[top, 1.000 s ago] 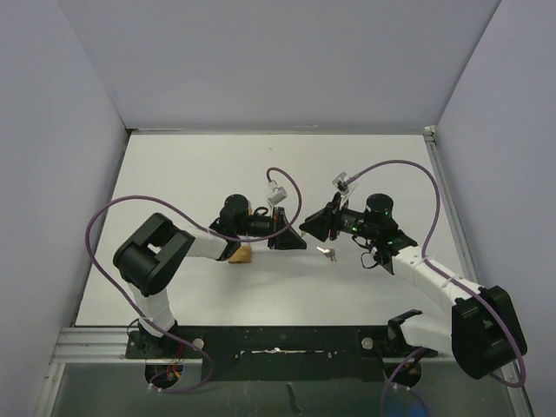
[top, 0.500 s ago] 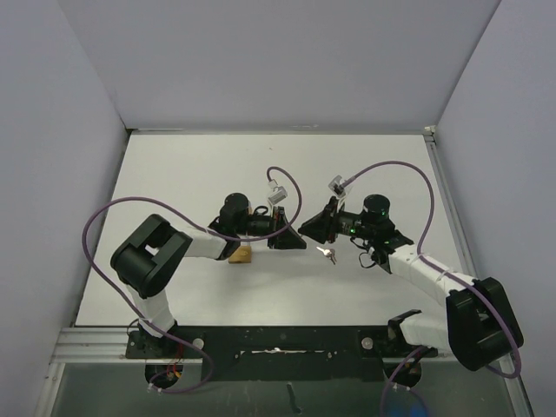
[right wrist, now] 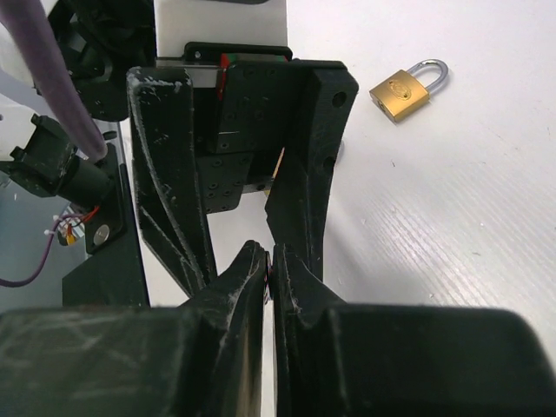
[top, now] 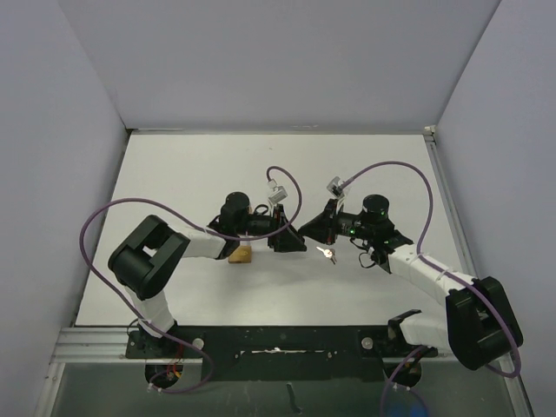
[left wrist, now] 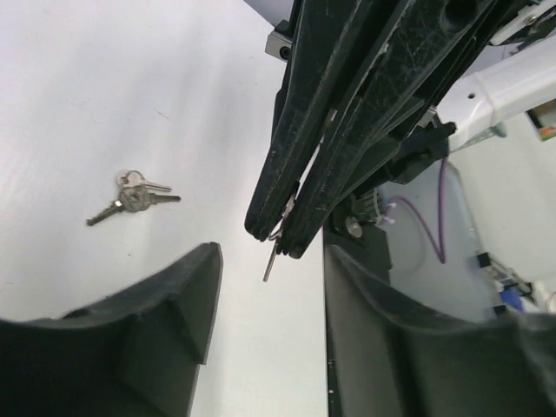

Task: Unlock with the key

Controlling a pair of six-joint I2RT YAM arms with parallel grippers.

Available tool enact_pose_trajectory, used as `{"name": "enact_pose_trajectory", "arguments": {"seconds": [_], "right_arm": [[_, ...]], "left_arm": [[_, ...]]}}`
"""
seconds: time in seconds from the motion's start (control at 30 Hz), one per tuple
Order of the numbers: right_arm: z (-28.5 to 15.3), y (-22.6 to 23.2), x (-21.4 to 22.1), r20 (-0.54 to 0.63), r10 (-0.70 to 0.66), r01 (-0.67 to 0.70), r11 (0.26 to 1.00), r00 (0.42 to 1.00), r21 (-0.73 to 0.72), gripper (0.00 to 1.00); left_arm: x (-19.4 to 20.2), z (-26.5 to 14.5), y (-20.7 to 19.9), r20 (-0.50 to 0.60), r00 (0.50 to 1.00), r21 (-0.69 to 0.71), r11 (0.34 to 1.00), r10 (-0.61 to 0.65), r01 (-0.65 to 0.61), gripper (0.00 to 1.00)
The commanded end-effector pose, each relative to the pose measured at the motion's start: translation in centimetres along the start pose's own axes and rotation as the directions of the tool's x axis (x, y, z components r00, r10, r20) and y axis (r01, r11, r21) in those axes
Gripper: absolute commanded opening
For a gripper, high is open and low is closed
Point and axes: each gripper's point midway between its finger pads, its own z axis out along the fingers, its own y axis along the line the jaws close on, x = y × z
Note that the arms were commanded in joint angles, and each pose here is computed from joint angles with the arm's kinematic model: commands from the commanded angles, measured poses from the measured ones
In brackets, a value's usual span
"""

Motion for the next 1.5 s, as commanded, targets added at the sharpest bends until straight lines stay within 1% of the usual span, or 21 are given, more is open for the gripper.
{"name": "enact_pose_trajectory", "arguments": {"seconds": [0.0,0.03,0.17,0.23,0.3,0.33,0.37,0.4,0.47,0.53,0.67,0.8,0.87,0.97,1.1,1.27,1.33,1.37,1.43,1.47], "right_arm": [[0.1,0.1,-1.4,0.033,-0.051,0.051,0.999,0.998,0.002,0.00],[0.1,-0.1,-1.5,0.037,-0.048,0.047,0.999,0.998,0.014,0.00],[-0.6,-1.7,-2.3,0.083,-0.018,0.009,0.994,0.996,0.110,0.00],[-1.4,-3.3,-2.9,0.129,0.011,-0.036,0.980,0.992,0.197,0.00],[-2.4,-5.0,-3.5,0.192,0.050,-0.102,0.957,0.980,0.270,0.00],[-3.0,-5.6,-3.8,0.230,0.069,-0.136,0.946,0.971,0.293,0.00],[-3.6,-6.3,-4.1,0.272,0.087,-0.173,0.934,0.959,0.313,0.00],[-4.2,-6.9,-4.2,0.310,0.106,-0.212,0.920,0.945,0.329,0.00],[-5.2,-8.1,-4.2,0.379,0.140,-0.286,0.887,0.915,0.362,0.00],[-6.0,-8.9,-4.3,0.441,0.155,-0.343,0.856,0.884,0.387,0.00],[-7.4,-10.0,-4.4,0.561,0.183,-0.454,0.799,0.807,0.394,0.00],[-8.2,-10.2,-3.9,0.629,0.197,-0.513,0.774,0.752,0.371,0.00],[-8.5,-10.3,-3.7,0.650,0.203,-0.535,0.763,0.732,0.363,0.00],[-8.9,-10.4,-3.5,0.665,0.215,-0.551,0.759,0.715,0.347,0.00],[-9.4,-10.4,-3.2,0.684,0.231,-0.571,0.755,0.691,0.321,0.00],[-9.7,-10.1,-3.1,0.691,0.247,-0.569,0.772,0.679,0.284,0.00],[-9.8,-10.1,-3.2,0.695,0.246,-0.569,0.774,0.676,0.279,0.00],[-9.9,-10.1,-3.2,0.695,0.245,-0.568,0.775,0.675,0.278,0.00],[-10.0,-9.9,-3.4,0.698,0.238,-0.561,0.780,0.676,0.277,0.00],[-10.1,-9.9,-3.4,0.698,0.236,-0.559,0.781,0.676,0.278,0.00]], "left_arm": [[-3.8,-0.5,-1.0,0.083,0.991,-0.038,0.994,0.105,-0.102,0.58],[-4.0,-0.7,-0.8,0.090,0.990,-0.056,0.993,0.106,-0.101,0.61],[-4.6,-2.3,0.7,0.132,0.986,-0.151,0.985,0.104,-0.084,0.63],[-5.0,-3.5,1.4,0.165,0.980,-0.204,0.976,0.109,-0.074,0.63],[-5.6,-5.1,2.4,0.214,0.969,-0.301,0.952,0.123,-0.054,0.63],[-6.4,-6.0,3.0,0.240,0.958,-0.374,0.926,0.157,-0.058,0.64],[-6.0,-7.0,4.1,0.251,0.952,-0.454,0.890,0.174,-0.043,0.64],[-6.3,-8.2,4.9,0.271,0.941,-0.535,0.844,0.204,-0.029,0.64],[-6.7,-10.5,5.9,0.297,0.919,-0.654,0.757,0.259,-0.001,0.64],[-7.2,-12.6,6.5,0.313,0.897,-0.738,0.674,0.312,0.024,0.64],[-7.8,-15.4,7.4,0.293,0.870,-0.840,0.541,0.398,0.036,0.65],[-8.0,-17.5,8.9,0.278,0.864,-0.905,0.415,0.420,0.089,0.65],[-8.1,-18.1,9.5,0.272,0.865,-0.922,0.371,0.422,0.109,0.65],[-8.4,-18.5,10.0,0.270,0.858,-0.930,0.349,0.437,0.115,0.65],[-8.6,-18.5,10.1,0.263,0.851,-0.934,0.341,0.454,0.106,0.65],[-8.2,-18.4,11.6,0.199,0.884,-0.953,0.292,0.424,0.075,0.65],[-7.3,-18.5,12.7,0.184,0.910,-0.962,0.259,0.373,0.089,0.66],[-7.5,-18.4,13.1,0.184,0.916,-0.963,0.251,0.357,0.096,0.66],[-6.9,-18.2,14.0,0.181,0.929,-0.964,0.247,0.324,0.102,0.66],[-6.6,-18.1,14.4,0.193,0.931,-0.960,0.256,0.311,0.114,0.66]]}}
